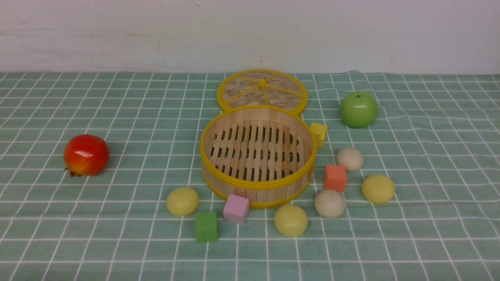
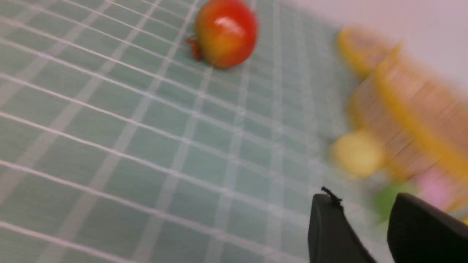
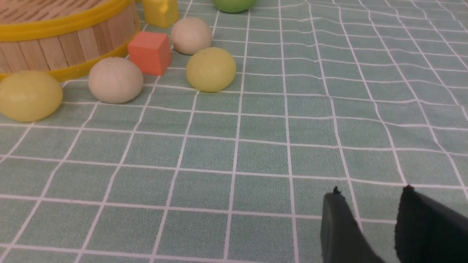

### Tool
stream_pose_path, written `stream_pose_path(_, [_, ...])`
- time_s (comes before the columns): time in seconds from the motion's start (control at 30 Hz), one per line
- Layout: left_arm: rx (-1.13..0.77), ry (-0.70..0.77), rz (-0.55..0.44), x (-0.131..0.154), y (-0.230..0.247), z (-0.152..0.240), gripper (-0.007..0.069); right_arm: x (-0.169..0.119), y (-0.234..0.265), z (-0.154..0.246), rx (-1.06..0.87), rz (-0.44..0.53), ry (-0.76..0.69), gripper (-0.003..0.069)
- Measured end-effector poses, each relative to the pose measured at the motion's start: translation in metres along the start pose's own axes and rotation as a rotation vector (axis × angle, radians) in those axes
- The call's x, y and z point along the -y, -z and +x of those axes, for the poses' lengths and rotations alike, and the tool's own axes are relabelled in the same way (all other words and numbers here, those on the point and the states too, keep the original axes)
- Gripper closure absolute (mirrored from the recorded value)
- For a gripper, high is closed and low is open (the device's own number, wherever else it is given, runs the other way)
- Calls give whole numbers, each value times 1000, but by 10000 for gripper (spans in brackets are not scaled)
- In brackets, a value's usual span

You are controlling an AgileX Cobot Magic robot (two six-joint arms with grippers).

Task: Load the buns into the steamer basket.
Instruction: Use the left arm to grab a steamed stuffed bun

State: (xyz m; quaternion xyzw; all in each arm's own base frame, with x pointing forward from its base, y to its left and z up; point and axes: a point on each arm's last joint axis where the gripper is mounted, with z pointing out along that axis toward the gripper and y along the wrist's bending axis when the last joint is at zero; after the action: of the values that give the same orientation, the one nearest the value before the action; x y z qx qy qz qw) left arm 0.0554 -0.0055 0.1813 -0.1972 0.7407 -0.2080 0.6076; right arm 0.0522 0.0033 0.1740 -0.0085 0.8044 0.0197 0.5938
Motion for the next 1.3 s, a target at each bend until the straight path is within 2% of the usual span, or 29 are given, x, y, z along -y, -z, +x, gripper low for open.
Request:
stream_pose_path(0.07, [46,244,57,5,0,-5,388,0,0,0,0,0,0,419])
stream_pose_path(0.17, [88,444,105,7,1,-10,388,0,0,0,0,0,0,419])
stream_pose_path(0.23, [131,498,127,8,1,-14,388,0,0,0,0,0,0,419])
stream_pose_path(0.33, [150,502,138,9,2,-17,390,0,0,0,0,0,0,419])
stream_pose_path(0.43, [136,412,161,22,9,-30,438,0,0,0,0,0,0,419])
stream_pose_path(0.53, [54,267,167,45,18,-52,557,0,0,0,0,0,0,419])
stream_pose_path(0.57, [49,263,170,47,19,-54,574,0,0,0,0,0,0,419])
stream_pose_path(0.63, [-110,149,129,63,16,-67,639,0,0,0,0,0,0,419])
stream_pose_path(0.77, [-379,-16,56,78,-4,-79,639,0,0,0,0,0,0,419])
stream_pose_path(0.83, [-588,-132,9,84,-26,-86,639,0,0,0,0,0,0,419])
stream_pose_path(0.93, [-718,-184,-32,84,-55,-88,639,0,0,0,0,0,0,419])
stream_pose_path(1.03, [-804,-176,-63,82,-91,-88,639,0,0,0,0,0,0,419])
stream_pose_path(1.2, [-926,-234,-14,91,-131,-78,639,0,0,0,0,0,0,419])
stream_pose_path(1.3, [-1008,-353,85,119,-155,-58,639,0,0,0,0,0,0,419])
